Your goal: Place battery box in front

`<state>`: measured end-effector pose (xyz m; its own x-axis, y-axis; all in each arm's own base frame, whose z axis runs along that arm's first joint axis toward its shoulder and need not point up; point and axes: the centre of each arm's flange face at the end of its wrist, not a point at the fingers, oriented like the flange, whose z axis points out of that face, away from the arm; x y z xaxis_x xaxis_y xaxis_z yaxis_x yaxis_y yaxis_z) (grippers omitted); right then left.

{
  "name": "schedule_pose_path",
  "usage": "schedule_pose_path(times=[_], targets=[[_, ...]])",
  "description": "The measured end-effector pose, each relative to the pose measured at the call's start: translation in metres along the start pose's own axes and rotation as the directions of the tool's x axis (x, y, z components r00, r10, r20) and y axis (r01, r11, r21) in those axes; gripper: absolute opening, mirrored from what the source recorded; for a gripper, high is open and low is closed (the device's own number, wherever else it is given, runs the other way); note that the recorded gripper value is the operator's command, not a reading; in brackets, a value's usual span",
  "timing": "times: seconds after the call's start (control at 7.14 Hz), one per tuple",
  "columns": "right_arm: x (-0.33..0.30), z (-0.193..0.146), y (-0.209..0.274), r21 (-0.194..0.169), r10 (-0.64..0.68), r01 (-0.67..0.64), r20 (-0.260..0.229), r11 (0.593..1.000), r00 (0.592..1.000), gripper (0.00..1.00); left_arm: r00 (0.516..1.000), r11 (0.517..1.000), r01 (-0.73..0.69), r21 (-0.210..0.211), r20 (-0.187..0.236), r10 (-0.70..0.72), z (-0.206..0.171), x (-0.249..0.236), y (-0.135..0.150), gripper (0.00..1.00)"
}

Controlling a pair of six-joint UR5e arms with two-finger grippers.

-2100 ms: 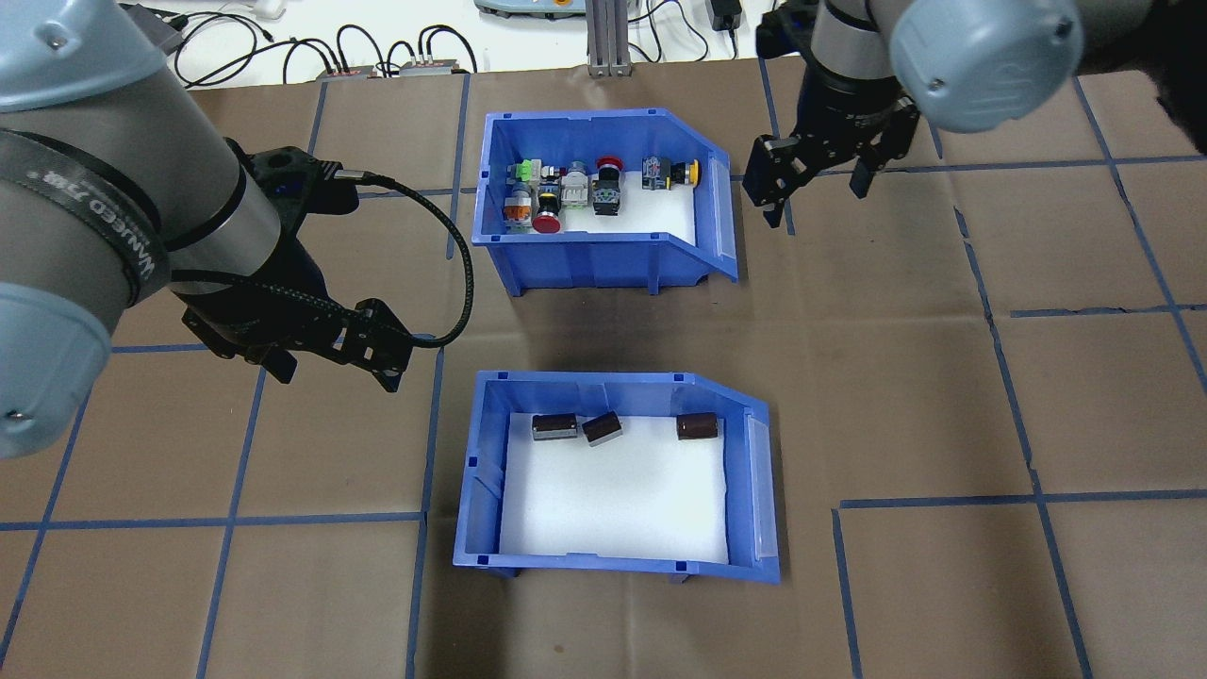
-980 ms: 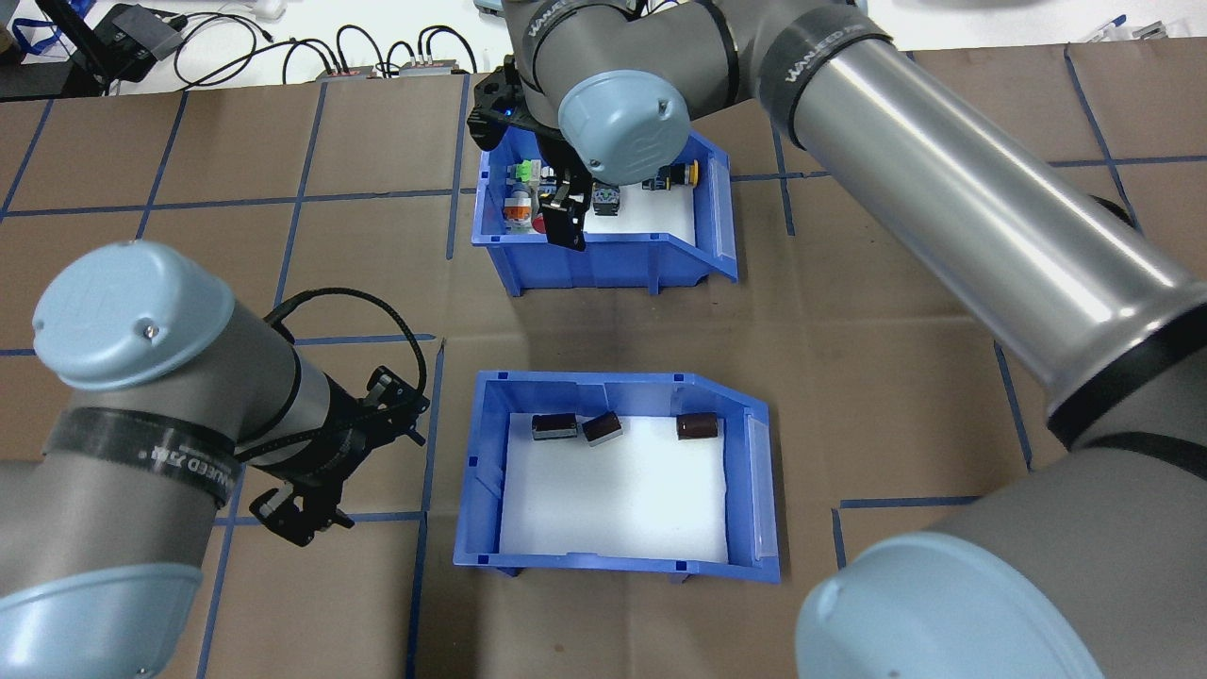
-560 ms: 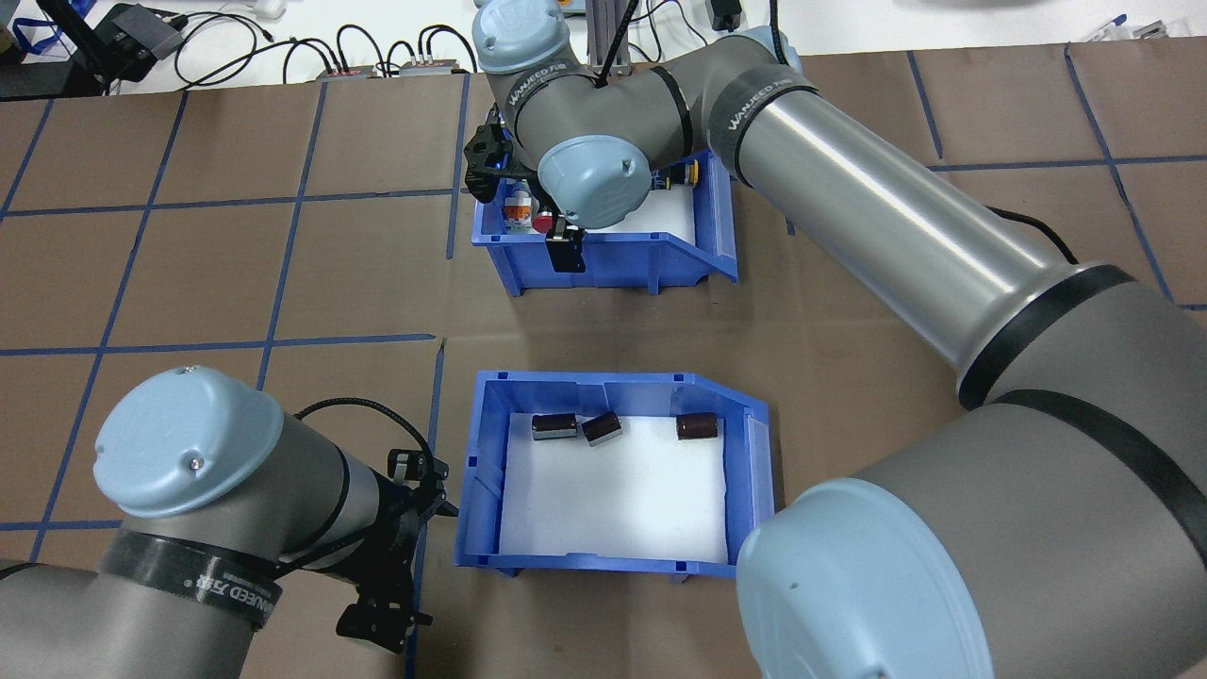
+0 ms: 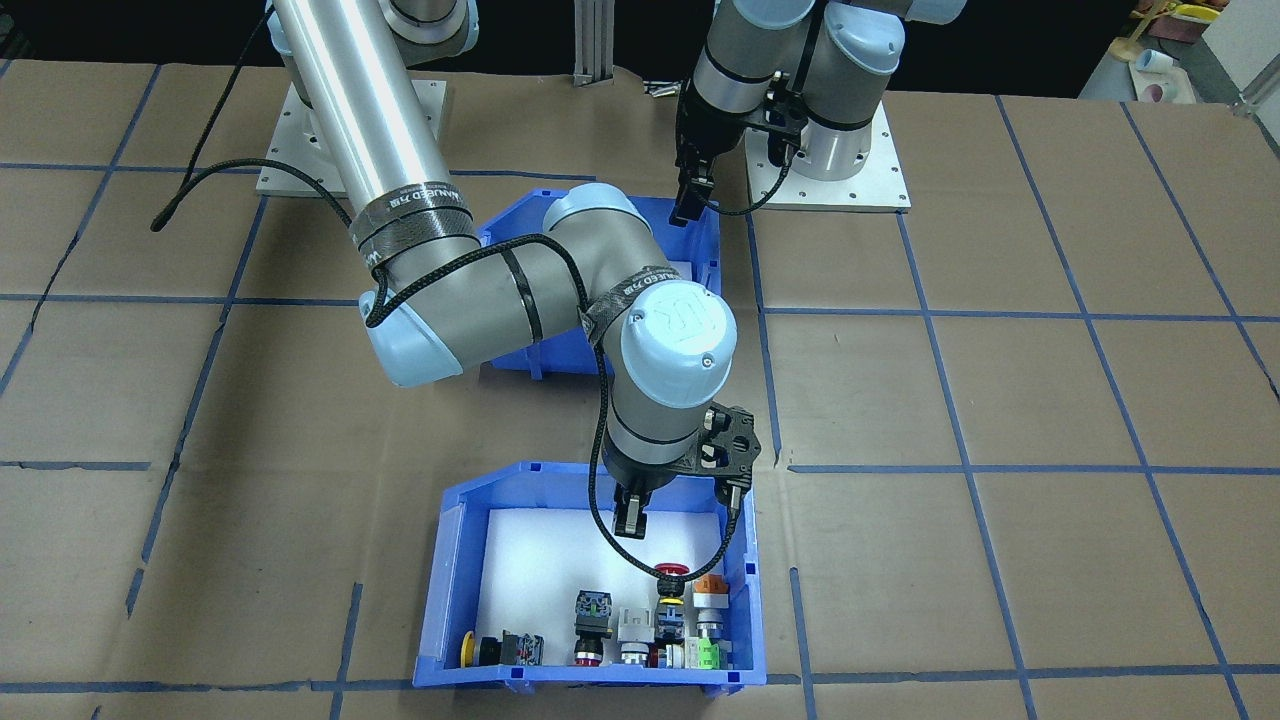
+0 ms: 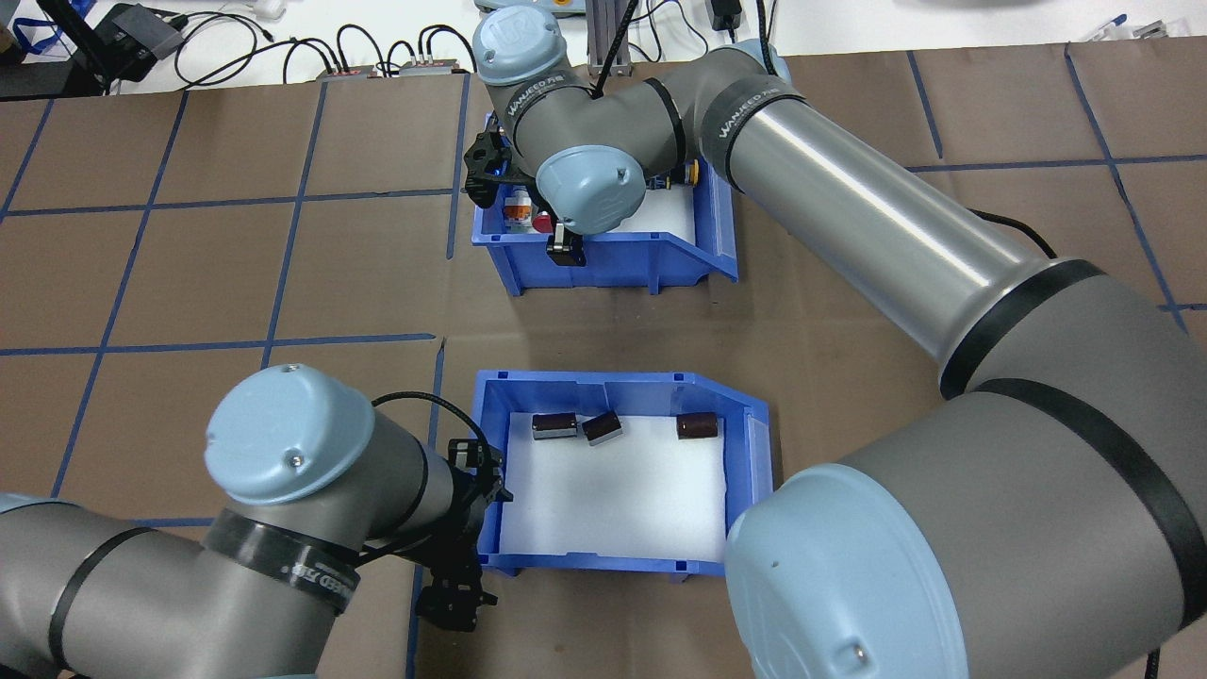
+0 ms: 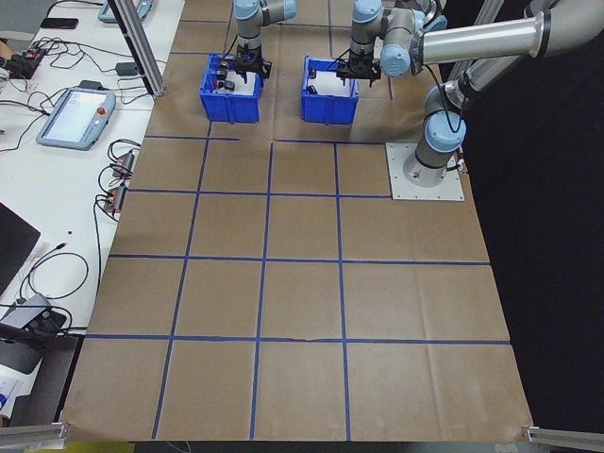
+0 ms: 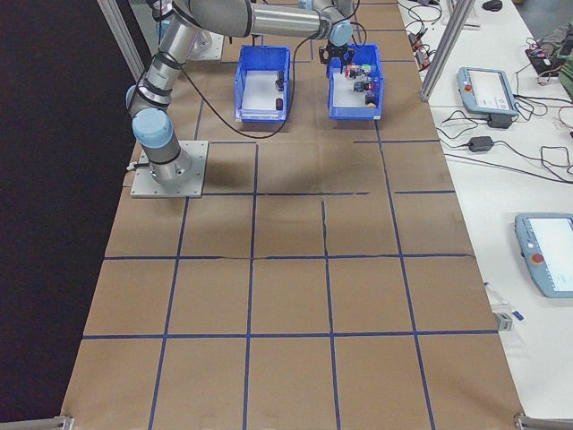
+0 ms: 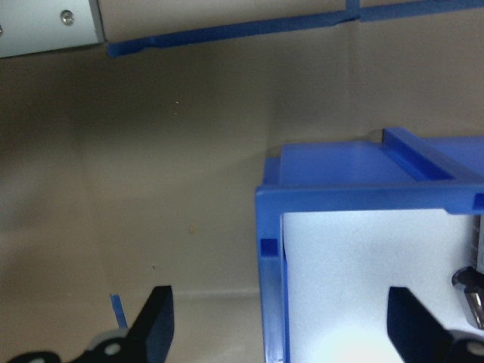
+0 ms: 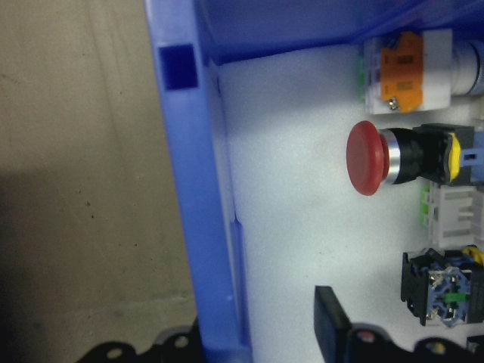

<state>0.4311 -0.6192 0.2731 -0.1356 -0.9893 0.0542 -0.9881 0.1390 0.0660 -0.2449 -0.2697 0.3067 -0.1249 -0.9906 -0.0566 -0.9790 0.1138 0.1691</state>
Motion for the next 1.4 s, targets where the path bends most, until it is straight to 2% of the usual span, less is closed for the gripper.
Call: schedule_pose_path(times=[0.42,0.56,0.84,1.12,1.26,1.4], targets=[[0.002,-0.033,0.019,0.002,0.010,-0.010,-0.021,1.000,1.000,0.06,1.000,1.000,-0.014,0.007,0.012,0.014,0.022,0.003,0.018,0.98],[0.009,-0.042,0.040,-0.021,0.013,-0.014,-0.024,1.000,1.000,0.06,1.000,1.000,-0.007,0.008,0.014,0.007,0.026,0.005,0.020,0.95],[0.033,-0.046,0.113,-0.071,-0.013,0.012,-0.008,0.997,1.000,0.06,1.000,1.000,0.011,0.005,0.013,-0.011,0.032,0.008,0.024,0.93],[0.046,-0.049,0.213,-0.076,-0.040,0.042,0.025,0.996,0.999,0.06,1.000,1.000,0.028,0.001,0.014,-0.028,0.037,0.010,0.026,0.91],[0.048,-0.052,0.259,-0.074,-0.061,0.063,0.032,0.995,0.998,0.06,0.999,0.999,0.032,0.002,0.017,-0.032,0.046,0.013,0.031,0.87],[0.046,-0.057,0.295,-0.072,-0.087,0.089,0.035,0.993,0.996,0.06,0.999,0.999,0.033,0.001,0.007,-0.033,0.055,0.015,0.039,0.61]])
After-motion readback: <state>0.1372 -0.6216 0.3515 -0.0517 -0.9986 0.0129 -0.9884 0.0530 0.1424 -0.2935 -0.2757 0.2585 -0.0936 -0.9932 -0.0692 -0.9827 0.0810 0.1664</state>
